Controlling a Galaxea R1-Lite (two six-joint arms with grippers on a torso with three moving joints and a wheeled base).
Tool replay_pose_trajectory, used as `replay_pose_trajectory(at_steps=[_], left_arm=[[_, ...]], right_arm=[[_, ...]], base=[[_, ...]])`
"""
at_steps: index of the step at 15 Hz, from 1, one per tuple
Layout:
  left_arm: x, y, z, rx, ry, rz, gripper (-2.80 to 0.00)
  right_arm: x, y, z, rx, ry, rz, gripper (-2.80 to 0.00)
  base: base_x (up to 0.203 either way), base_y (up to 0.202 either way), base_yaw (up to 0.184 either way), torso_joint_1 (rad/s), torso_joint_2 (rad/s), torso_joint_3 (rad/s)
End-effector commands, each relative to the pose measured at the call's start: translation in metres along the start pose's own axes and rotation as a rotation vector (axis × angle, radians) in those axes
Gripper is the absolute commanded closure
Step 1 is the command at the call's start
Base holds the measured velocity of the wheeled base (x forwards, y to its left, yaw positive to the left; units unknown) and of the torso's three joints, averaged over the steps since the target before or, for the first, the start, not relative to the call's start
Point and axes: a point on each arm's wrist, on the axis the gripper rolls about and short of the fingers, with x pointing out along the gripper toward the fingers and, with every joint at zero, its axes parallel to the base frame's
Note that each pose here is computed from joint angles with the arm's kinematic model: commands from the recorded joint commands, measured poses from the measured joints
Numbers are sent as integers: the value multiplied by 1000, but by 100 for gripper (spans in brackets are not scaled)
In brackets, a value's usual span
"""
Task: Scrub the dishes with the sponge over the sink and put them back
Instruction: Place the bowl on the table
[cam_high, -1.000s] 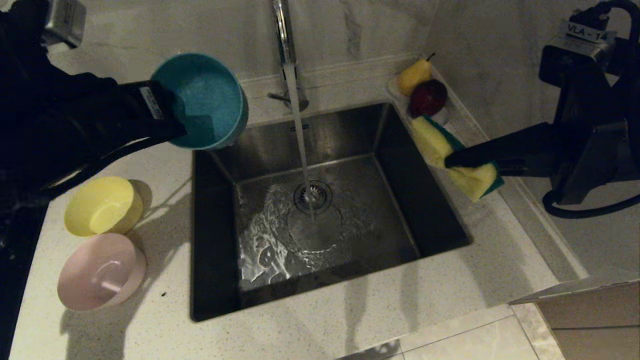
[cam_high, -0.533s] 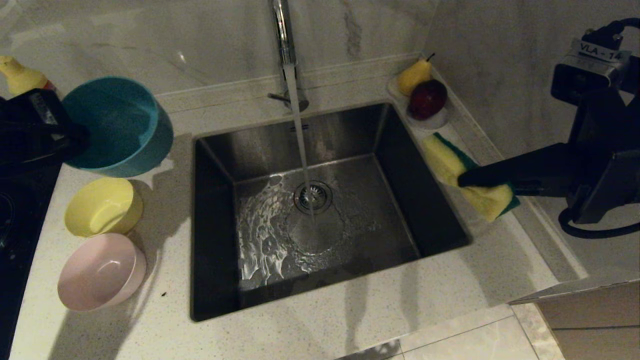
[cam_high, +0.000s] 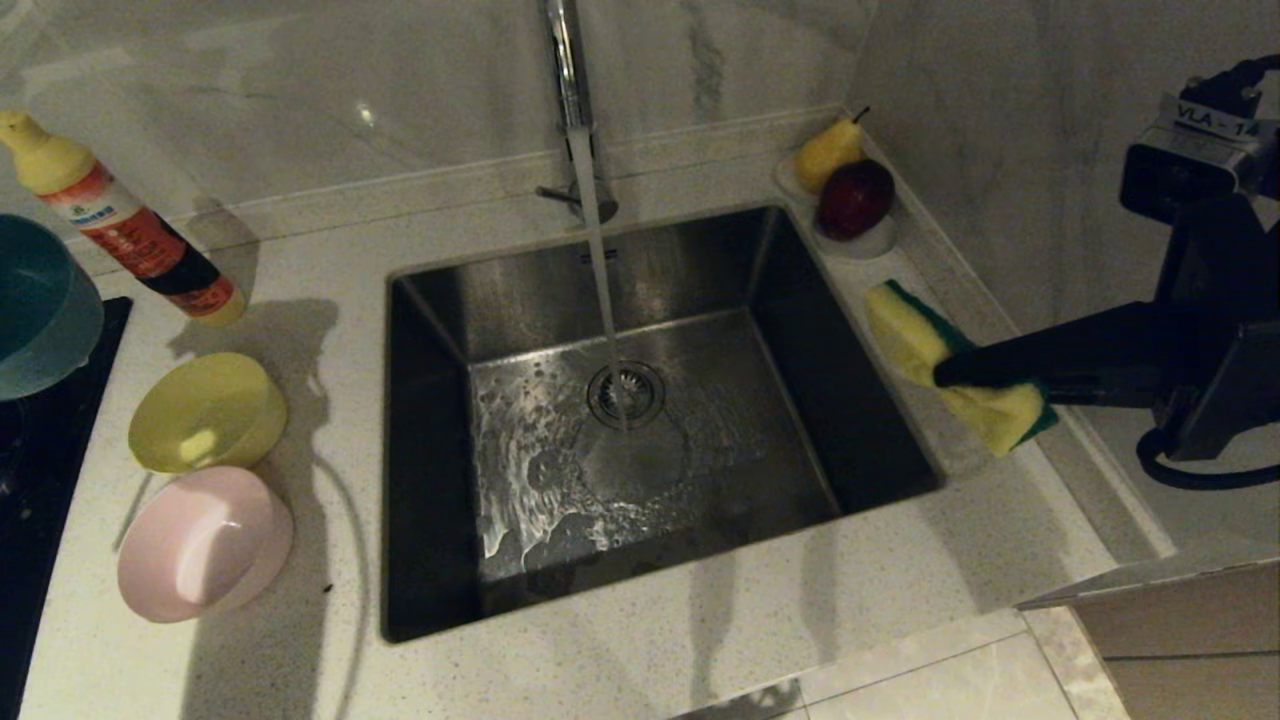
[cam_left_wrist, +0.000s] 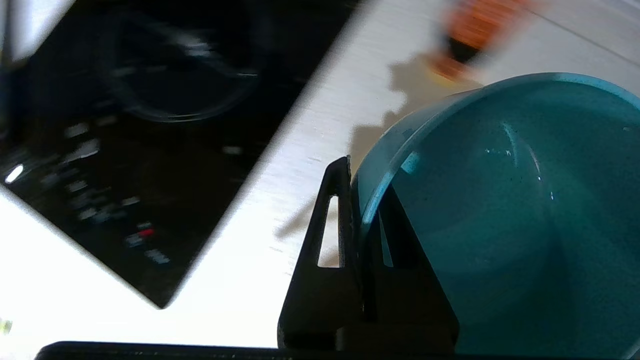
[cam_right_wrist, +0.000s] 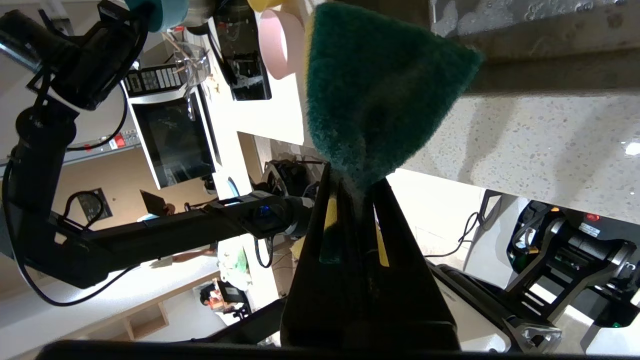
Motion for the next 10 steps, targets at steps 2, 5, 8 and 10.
replay_pose_trajectory(at_steps=[2,5,8,10], left_arm=[[49,23,2,-83,44,179,0],[100,52,1,-195,140,253,0],[144,80,1,-301,201,307,0],[159,91,9,-374,213,275,0]], right_arm=[[5,-4,2,15,10,-13,0],[8,-7,2,16,19,-18,0],[10,-11,0,23,30,-27,0],[10,-12,-4,12,39,-29,0]], base=[[0,0,0,0,0,0],[0,0,0,0,0,0],[0,0,0,0,0,0],[0,0,0,0,0,0]])
